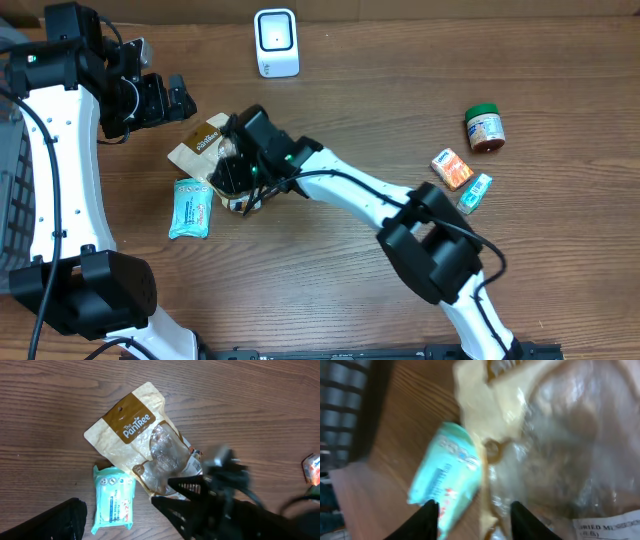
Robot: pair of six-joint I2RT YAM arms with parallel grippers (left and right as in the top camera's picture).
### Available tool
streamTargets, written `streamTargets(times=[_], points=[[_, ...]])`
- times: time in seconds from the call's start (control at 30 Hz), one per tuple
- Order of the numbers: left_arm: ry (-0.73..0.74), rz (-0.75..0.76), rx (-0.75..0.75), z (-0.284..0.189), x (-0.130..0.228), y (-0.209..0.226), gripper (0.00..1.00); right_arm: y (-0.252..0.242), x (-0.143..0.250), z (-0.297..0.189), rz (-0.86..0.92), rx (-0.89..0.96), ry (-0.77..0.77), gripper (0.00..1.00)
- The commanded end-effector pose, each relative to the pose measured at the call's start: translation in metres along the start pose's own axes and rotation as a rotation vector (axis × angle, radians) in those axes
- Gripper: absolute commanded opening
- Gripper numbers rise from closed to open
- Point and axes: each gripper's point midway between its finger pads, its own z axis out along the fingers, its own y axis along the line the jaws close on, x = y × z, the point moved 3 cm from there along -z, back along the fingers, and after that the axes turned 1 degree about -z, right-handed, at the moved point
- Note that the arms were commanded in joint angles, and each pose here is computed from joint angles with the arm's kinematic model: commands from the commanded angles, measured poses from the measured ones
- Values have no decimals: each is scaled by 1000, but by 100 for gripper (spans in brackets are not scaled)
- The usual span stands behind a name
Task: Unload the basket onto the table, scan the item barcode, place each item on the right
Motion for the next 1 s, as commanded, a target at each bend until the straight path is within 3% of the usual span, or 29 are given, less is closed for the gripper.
streamTargets(times=[0.0, 0.4, 0.63, 0.77, 0.9, 0.97], points=[[-26, 35, 4, -9, 0, -6, 100, -5, 2, 4, 37, 13, 15, 48], [-26, 34, 4, -9, 0, -6, 99, -73, 24, -28, 212, 180, 196, 49], [-26, 34, 4, -9, 0, -6, 100, -123, 23, -84, -28, 255, 350, 54], [-26, 34, 4, -9, 0, -6, 99, -155, 21, -116, -201, 362, 432, 67], [-26, 34, 4, -9, 0, -6, 99, -181, -9, -145, -142, 505, 345, 69], [-26, 34, 4, -9, 0, -6, 99, -191, -29, -157, -31, 557, 240, 69]])
